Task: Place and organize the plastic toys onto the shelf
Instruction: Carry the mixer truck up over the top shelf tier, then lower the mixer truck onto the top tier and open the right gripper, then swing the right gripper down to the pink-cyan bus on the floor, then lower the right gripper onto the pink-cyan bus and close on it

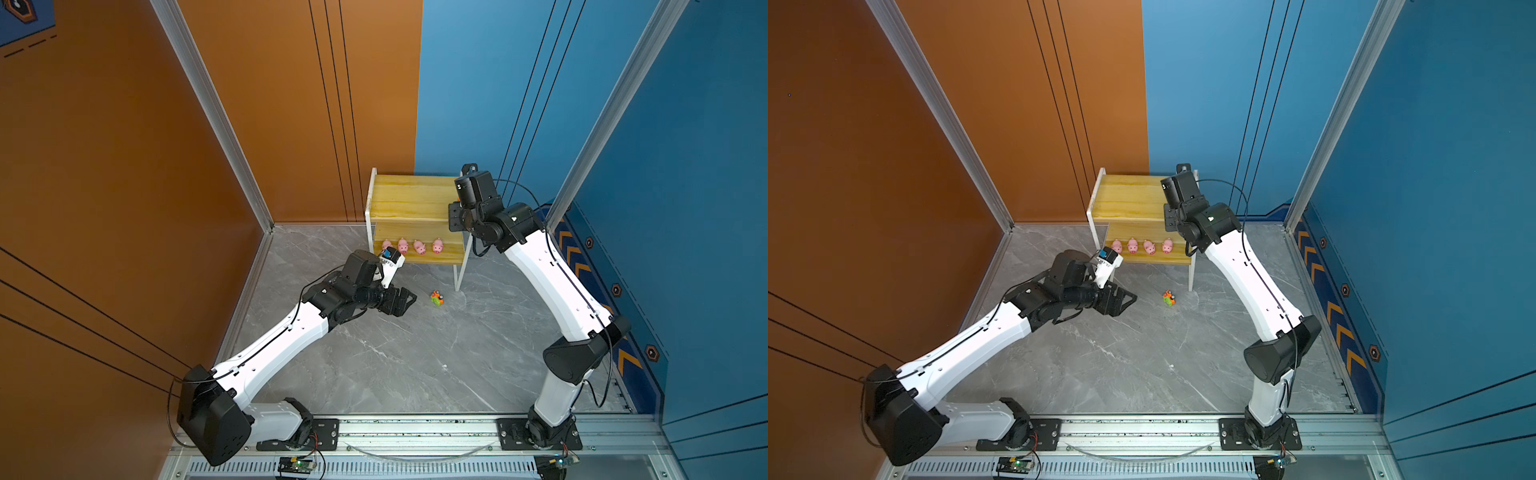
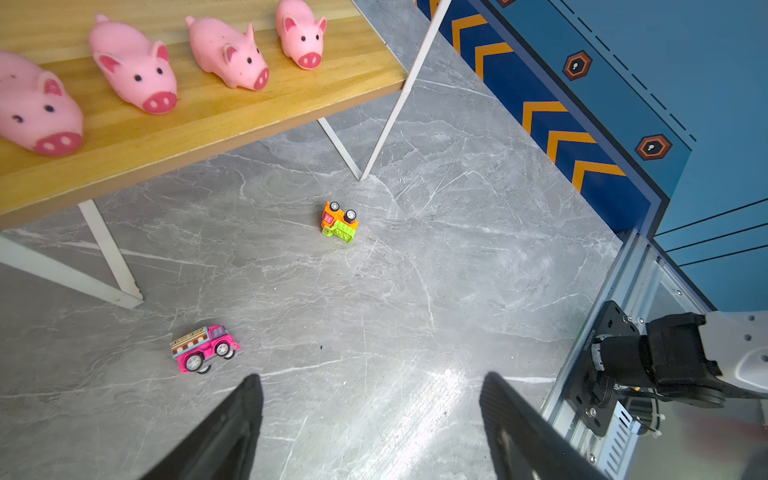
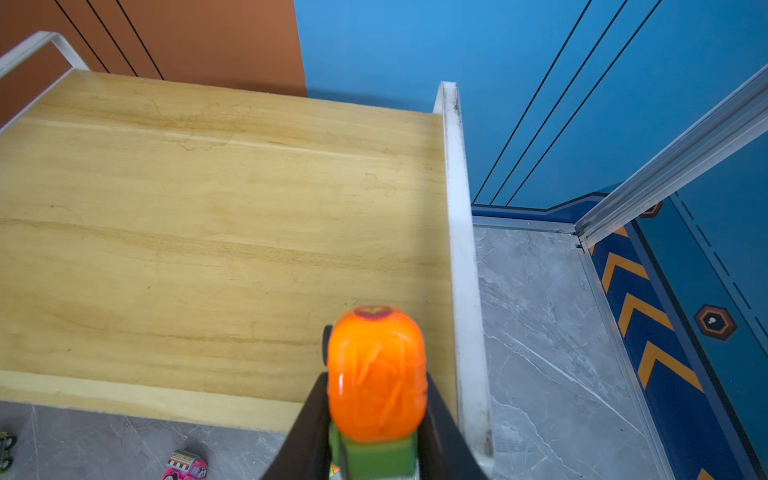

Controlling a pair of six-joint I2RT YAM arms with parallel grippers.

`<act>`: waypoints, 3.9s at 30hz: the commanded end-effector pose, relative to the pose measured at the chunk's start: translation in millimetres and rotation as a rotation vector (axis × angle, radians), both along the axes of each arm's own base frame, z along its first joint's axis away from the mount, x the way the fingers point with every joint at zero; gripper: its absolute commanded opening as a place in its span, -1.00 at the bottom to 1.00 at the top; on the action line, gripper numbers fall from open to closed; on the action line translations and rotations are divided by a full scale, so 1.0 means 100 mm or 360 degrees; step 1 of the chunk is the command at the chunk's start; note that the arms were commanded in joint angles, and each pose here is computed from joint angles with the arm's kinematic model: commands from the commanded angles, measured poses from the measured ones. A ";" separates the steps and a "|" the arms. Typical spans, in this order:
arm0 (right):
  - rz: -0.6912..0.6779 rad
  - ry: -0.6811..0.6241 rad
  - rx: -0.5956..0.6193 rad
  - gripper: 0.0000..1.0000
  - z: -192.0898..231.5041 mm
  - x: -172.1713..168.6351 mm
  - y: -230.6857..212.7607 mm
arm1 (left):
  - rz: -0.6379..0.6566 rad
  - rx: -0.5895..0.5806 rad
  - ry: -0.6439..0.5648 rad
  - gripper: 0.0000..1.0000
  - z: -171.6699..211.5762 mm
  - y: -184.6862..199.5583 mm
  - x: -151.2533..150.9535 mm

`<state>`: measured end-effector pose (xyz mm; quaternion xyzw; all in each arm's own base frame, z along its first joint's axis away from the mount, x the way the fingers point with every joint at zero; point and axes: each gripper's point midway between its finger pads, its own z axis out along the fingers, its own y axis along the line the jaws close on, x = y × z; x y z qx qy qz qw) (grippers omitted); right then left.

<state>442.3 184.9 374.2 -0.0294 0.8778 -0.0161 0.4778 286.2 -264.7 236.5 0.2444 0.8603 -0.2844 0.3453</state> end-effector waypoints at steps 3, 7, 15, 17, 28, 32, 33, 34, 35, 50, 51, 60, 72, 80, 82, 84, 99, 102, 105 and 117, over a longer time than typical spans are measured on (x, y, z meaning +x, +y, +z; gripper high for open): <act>-0.0016 -0.0003 -0.0018 -0.48 0.02 0.07 -0.05 | -0.0055 -0.0008 0.0003 0.67 -0.02 -0.04 -0.08; -0.0031 0.0008 -0.0016 -0.44 -0.03 0.12 -0.06 | -0.0056 -0.0007 0.0003 0.67 -0.02 -0.03 -0.08; -0.0039 0.0029 -0.0024 -0.36 -0.10 0.18 -0.05 | -0.0050 -0.0007 0.0004 0.67 -0.02 -0.03 -0.07; -0.0037 0.0036 -0.0023 -0.33 -0.12 0.19 -0.04 | -0.0047 -0.0006 0.0005 0.67 -0.03 -0.02 -0.07; -0.0042 0.0020 -0.0020 -0.04 -0.09 0.21 -0.05 | -0.0050 -0.0006 0.0008 0.66 -0.04 -0.03 -0.06; -0.0042 0.0000 -0.0010 0.00 -0.04 0.22 -0.05 | -0.0049 -0.0005 0.0008 0.66 -0.04 -0.03 -0.06; -0.0042 -0.0010 -0.0005 0.01 -0.02 0.22 -0.05 | -0.0050 -0.0005 0.0008 0.67 -0.04 -0.03 -0.06; -0.0042 -0.0015 -0.0003 0.03 -0.01 0.23 -0.05 | -0.0048 -0.0005 0.0008 0.67 -0.04 -0.03 -0.06; -0.0041 -0.0026 0.0000 0.04 0.01 0.23 -0.04 | -0.0051 -0.0005 0.0011 0.66 -0.04 -0.03 -0.06; -0.0030 -0.0217 0.0036 0.24 0.37 0.22 0.00 | -0.0042 0.0001 0.0010 0.67 -0.05 -0.02 -0.05; -0.0032 -0.0245 0.0042 0.24 0.42 0.20 0.00 | -0.0041 -0.0001 0.0008 0.67 -0.04 -0.01 -0.05; 0.0023 -0.0587 0.0166 0.34 0.86 -0.40 -0.05 | 0.0022 0.0034 0.0014 0.67 -0.11 0.06 0.02; 0.0640 -0.0441 0.0260 0.38 -0.89 -1.84 0.54 | 0.0434 0.0202 0.0081 0.66 -0.30 0.47 0.13; 0.1104 -0.0277 0.0334 0.38 -2.06 -2.05 1.49 | 0.0840 0.0200 0.0454 0.62 -0.87 1.09 0.08; 0.1175 -0.0239 0.0316 0.38 -2.28 -1.99 1.70 | 0.0905 0.0169 0.0548 0.61 -0.98 1.16 0.12; 0.1218 -0.0196 0.0335 0.36 -2.48 -1.86 1.86 | 0.0944 0.0140 0.0640 0.59 -1.07 1.21 0.16; 0.1319 0.0002 0.0323 0.40 -3.13 -1.02 2.23 | 0.1024 -0.0042 0.0794 0.58 -1.12 1.40 0.28; 0.1324 0.0032 0.0316 0.40 -3.20 -0.92 2.25 | 0.1014 -0.0072 0.0781 0.58 -1.08 1.41 0.29; 0.1333 0.0055 0.0321 0.41 -3.28 -0.84 2.30 | 0.1006 -0.0090 0.0760 0.58 -1.04 1.41 0.30; 0.1249 0.0204 0.0277 0.40 -3.63 -0.77 2.22 | 0.0982 -0.0133 0.0751 0.58 -1.07 1.37 0.32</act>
